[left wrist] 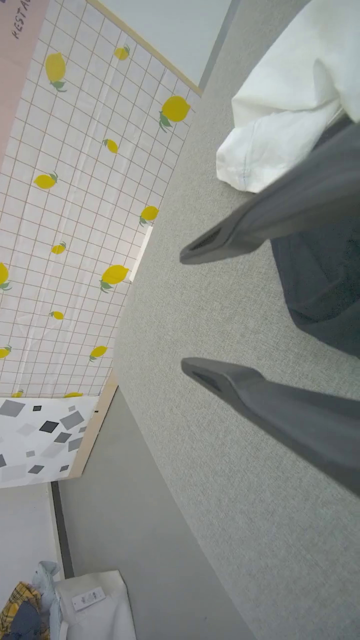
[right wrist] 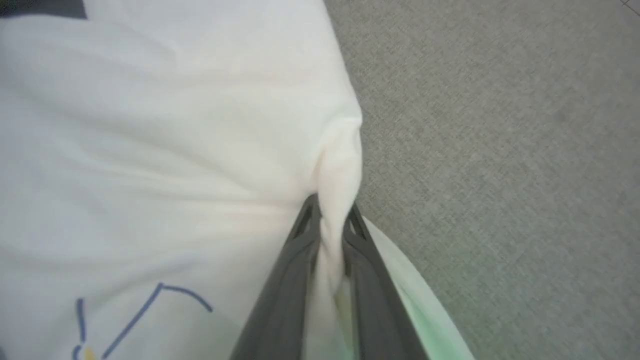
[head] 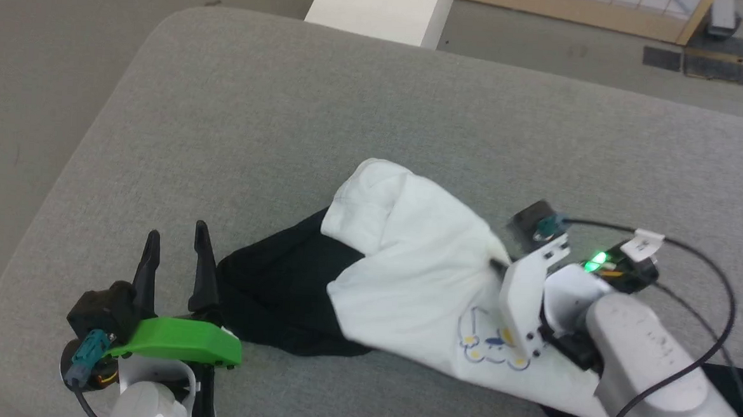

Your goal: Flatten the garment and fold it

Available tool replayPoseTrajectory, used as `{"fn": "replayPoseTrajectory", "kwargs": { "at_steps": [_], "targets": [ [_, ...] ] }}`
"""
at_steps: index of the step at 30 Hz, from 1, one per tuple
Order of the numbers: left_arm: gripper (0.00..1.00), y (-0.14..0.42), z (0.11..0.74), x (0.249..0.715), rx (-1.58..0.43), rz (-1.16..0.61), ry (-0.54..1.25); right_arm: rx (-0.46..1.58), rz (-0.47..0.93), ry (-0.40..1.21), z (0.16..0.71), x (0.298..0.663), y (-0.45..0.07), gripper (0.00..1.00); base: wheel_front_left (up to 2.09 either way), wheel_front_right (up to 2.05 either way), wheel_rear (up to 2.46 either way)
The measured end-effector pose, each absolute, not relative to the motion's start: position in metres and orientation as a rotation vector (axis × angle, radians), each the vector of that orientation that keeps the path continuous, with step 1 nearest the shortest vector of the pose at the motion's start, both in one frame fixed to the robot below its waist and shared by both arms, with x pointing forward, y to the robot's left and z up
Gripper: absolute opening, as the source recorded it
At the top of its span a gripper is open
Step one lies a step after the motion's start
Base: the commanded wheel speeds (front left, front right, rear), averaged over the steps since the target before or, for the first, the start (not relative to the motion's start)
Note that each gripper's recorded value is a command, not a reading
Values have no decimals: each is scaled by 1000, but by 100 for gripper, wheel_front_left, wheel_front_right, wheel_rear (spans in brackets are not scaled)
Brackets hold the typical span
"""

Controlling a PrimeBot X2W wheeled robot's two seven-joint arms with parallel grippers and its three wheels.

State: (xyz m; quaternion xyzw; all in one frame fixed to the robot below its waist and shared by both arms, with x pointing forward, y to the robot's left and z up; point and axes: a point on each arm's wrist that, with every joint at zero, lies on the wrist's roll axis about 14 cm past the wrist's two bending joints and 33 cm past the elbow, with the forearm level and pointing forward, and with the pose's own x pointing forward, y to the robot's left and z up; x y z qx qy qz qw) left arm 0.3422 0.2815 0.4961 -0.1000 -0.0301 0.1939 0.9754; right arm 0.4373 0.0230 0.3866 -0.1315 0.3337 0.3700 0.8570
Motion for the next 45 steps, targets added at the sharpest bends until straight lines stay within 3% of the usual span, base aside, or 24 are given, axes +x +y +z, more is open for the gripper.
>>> {"fn": "replayPoseTrajectory", "kwargs": {
  "at_steps": [5, 13, 17, 20, 21, 22, 23, 32, 39, 45],
  "targets": [
    [100, 285, 490, 340, -203, 414, -39, -250, 728, 579, 413, 480, 14, 0, 0, 0, 0],
    [100, 280, 488, 354, -198, 402, -31, -285, 452, 352, 493, 590, -50, 0, 0, 0, 0],
    [100, 277, 485, 363, -211, 392, -23, -325, 308, 336, 503, 626, -90, 0, 0, 0, 0],
    [100, 275, 482, 368, -216, 388, -15, -318, 276, 393, 482, 635, -100, 0, 0, 0, 0],
    [100, 276, 480, 369, -214, 389, -10, -311, 276, 413, 472, 635, -99, 0, 0, 0, 0],
    [100, 276, 479, 370, -213, 390, -6, -303, 279, 428, 465, 635, -97, 42, 0, 0, 0],
    [100, 276, 478, 370, -210, 392, -1, -288, 287, 442, 457, 634, -92, 100, 0, 0, 0],
    [100, 267, 477, 371, -201, 358, 5, -81, 341, 329, 441, 595, -65, 100, 0, 0, 0],
    [100, 238, 473, 373, -192, 243, 18, 41, 348, 131, 461, 519, -68, 100, 0, 0, 0],
    [100, 179, 456, 382, -173, 25, 98, 74, 242, 150, 454, 446, -114, 100, 0, 0, 0]
  ]
}}
